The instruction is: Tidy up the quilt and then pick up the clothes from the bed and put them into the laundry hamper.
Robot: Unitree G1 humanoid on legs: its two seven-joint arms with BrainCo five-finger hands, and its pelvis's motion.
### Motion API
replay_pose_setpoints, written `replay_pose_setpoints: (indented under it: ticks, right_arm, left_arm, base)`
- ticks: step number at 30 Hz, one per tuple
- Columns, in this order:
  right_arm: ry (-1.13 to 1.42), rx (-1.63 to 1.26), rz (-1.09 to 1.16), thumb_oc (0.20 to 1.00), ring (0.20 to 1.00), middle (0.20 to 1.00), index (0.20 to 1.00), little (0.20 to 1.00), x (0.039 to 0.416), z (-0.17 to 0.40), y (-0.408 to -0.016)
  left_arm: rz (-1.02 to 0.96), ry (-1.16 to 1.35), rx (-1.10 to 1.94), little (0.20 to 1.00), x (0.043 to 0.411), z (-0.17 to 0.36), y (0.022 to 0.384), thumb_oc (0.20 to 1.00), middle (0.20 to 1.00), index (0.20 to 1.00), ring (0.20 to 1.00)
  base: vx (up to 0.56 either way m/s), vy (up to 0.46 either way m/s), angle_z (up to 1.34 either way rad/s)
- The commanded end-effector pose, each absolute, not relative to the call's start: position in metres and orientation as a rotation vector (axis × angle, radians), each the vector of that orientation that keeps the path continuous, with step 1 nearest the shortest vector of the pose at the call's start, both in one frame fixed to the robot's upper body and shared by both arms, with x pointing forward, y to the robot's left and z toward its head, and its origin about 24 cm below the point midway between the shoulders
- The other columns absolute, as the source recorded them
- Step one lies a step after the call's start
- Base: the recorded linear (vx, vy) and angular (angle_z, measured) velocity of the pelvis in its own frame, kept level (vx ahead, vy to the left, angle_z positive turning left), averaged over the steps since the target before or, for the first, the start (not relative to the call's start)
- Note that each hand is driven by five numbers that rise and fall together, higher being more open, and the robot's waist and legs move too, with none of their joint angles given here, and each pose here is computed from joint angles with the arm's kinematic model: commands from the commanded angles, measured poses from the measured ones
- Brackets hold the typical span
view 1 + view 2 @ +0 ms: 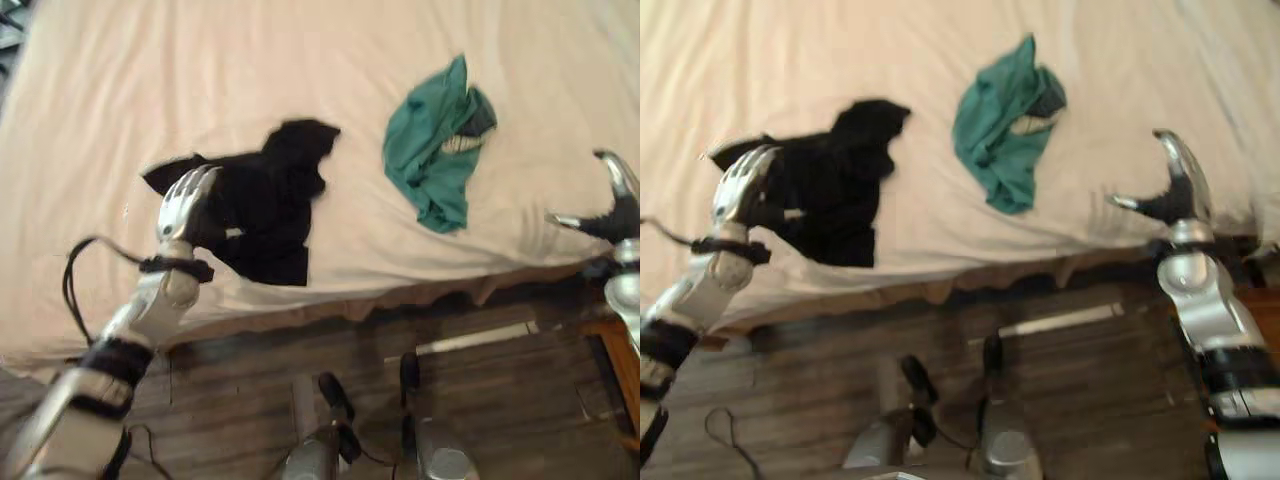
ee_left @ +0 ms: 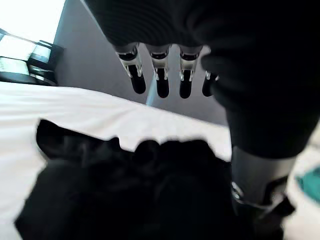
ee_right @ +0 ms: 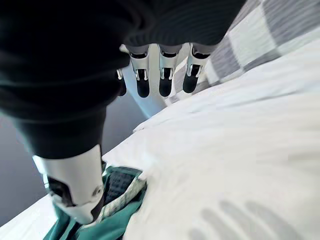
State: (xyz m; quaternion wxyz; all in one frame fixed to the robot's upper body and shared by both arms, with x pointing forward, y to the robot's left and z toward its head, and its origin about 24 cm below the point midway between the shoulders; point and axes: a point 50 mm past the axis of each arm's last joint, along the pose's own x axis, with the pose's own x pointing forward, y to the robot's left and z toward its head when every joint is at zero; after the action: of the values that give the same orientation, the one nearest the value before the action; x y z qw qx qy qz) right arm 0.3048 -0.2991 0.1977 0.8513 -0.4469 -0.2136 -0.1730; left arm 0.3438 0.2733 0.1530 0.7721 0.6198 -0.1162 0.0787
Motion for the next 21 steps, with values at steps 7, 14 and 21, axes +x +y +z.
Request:
replay_pose_setpoints:
  ticks: [7, 14, 21]
  right_arm:
    - [-0.873, -0.938, -0.365, 1.000, 1.000, 1.000, 1.000, 1.000, 0.297, 0.281, -0.258]
    - [-0.920, -1.165, -0.398, 1.000, 1.000, 1.000, 1.000, 1.000, 0.303, 0.313, -0.256]
    - [-0.521, -1.372, -0.456, 1.000, 1.000, 1.000, 1.000, 1.000, 0.326, 0.290, -0.315]
  left_arm:
    - [0.259, -0.015, 1.797, 0.200, 0.370, 0.178, 0.305, 0.200, 0.200, 0.200, 0.200]
    - [0.092, -0.087, 1.475, 0.200, 0.323, 0.124, 0.299, 0.200, 0.200, 0.200, 0.200]
    - [0.153, 0.117, 1.062, 0.200, 0.247, 0.057, 0.332, 0.200, 0.200, 0.200, 0.200]
  base:
    - [-0.06, -0.031, -0.10]
    - [0.03, -0.074, 0.06]
    - [0.01, -0.097, 0.12]
